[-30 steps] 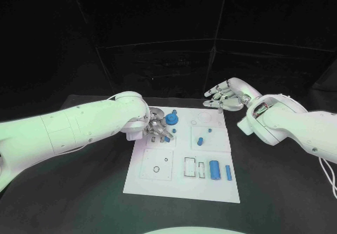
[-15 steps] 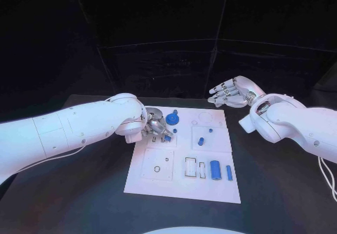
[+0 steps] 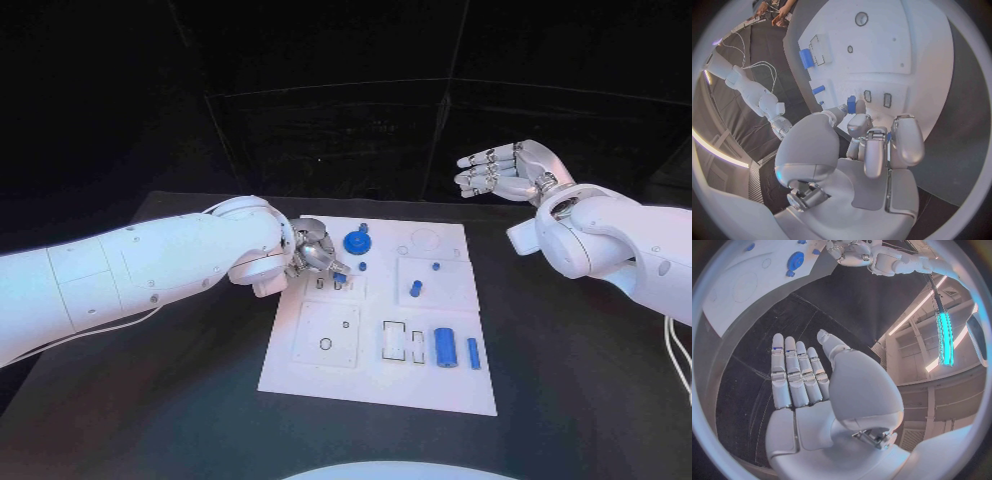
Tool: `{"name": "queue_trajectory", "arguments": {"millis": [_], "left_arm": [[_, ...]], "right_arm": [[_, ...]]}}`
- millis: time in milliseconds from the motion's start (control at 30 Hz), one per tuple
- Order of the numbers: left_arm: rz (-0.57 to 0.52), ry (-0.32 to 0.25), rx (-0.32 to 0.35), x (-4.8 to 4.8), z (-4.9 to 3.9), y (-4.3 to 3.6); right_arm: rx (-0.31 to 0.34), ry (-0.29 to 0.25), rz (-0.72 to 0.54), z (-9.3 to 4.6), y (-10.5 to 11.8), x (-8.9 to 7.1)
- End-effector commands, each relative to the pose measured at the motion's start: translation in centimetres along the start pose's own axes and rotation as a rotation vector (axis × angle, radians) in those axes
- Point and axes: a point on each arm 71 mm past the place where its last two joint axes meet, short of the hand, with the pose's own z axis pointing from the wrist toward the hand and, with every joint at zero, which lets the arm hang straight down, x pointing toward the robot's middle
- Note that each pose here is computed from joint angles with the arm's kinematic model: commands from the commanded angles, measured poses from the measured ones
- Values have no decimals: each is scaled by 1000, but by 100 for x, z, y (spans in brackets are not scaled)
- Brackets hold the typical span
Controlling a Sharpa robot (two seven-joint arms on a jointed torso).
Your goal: Assemble the parts on the task board
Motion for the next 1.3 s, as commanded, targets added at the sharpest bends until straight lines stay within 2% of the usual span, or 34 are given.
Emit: {"name": "queue_trajectory", "arguments": {"millis": [33, 400, 600, 1033, 1300], "left_arm": [[20, -91, 16, -33, 0, 2], [99, -128, 1, 12, 35, 22], [139, -119, -8, 61, 63, 29], [168, -96, -29, 95, 107, 66], [179, -74, -35, 118, 105, 83]], "right_arm": [[-46, -26, 46, 25, 25, -45], [-68, -49, 28, 49, 11, -110], [-76, -45, 19, 41, 32, -92], [-81, -37, 21, 31, 56, -63], [-72, -44, 18, 43, 44, -68]]}}
